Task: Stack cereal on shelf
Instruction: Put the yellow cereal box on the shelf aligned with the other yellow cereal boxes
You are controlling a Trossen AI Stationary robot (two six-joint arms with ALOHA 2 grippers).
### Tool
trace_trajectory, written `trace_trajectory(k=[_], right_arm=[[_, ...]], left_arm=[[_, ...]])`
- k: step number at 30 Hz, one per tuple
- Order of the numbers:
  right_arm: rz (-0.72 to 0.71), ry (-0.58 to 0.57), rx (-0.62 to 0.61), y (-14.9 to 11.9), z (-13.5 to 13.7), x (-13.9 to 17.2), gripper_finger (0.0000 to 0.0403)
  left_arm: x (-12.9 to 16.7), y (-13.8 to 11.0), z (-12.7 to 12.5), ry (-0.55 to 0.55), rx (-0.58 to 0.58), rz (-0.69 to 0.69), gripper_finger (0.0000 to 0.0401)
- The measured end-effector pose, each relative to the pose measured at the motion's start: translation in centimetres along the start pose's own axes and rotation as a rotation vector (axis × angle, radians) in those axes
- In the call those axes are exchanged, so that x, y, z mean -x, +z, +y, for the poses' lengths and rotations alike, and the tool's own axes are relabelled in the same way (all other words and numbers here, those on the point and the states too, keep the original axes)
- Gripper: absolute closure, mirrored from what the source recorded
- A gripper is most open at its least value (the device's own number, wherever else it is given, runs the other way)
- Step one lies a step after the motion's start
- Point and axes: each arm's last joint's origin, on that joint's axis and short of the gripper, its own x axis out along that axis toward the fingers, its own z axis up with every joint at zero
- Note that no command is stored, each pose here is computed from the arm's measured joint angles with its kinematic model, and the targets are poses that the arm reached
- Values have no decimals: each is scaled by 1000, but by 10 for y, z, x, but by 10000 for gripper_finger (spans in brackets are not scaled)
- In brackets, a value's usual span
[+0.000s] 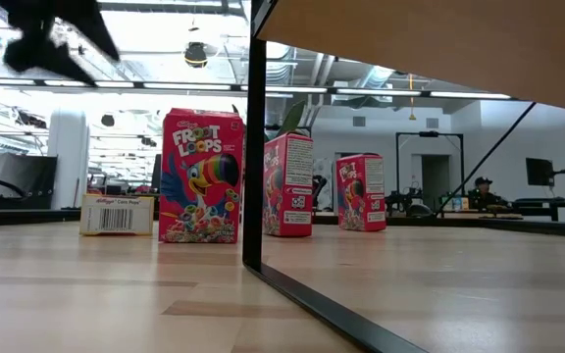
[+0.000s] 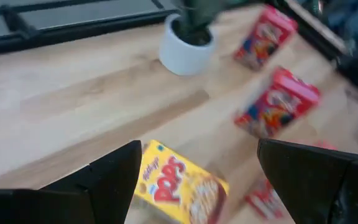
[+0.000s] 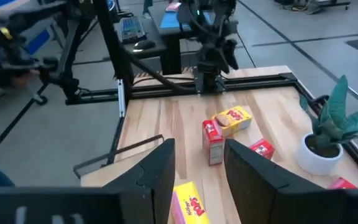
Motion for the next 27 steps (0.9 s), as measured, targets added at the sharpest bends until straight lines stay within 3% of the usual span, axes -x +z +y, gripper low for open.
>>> trace_trajectory(k=[4,9,12,17,23,27], right_arm=[[-36,-68,-7,2,-1,-4,250],[-29,-122,-4,0,1,-13,260],[-18,-145,15,-4,2,-18,265],[-4,-172,29,-8,3,-24,274],[-4,-171,30,-8,3,-24,280],[-2,-172,33,-9,3,-24,280]], left_arm=[[-17,-15,13,17,79,10,90],[-38,-32,-4,-177,91,58,94],[-49,-43,-10,-171,82,51,118],[-59,-54,-14,-89,84,39,207],[-64,-66,-16,-58,89,117,365],[-66,-75,-20,-70,83,174,390]])
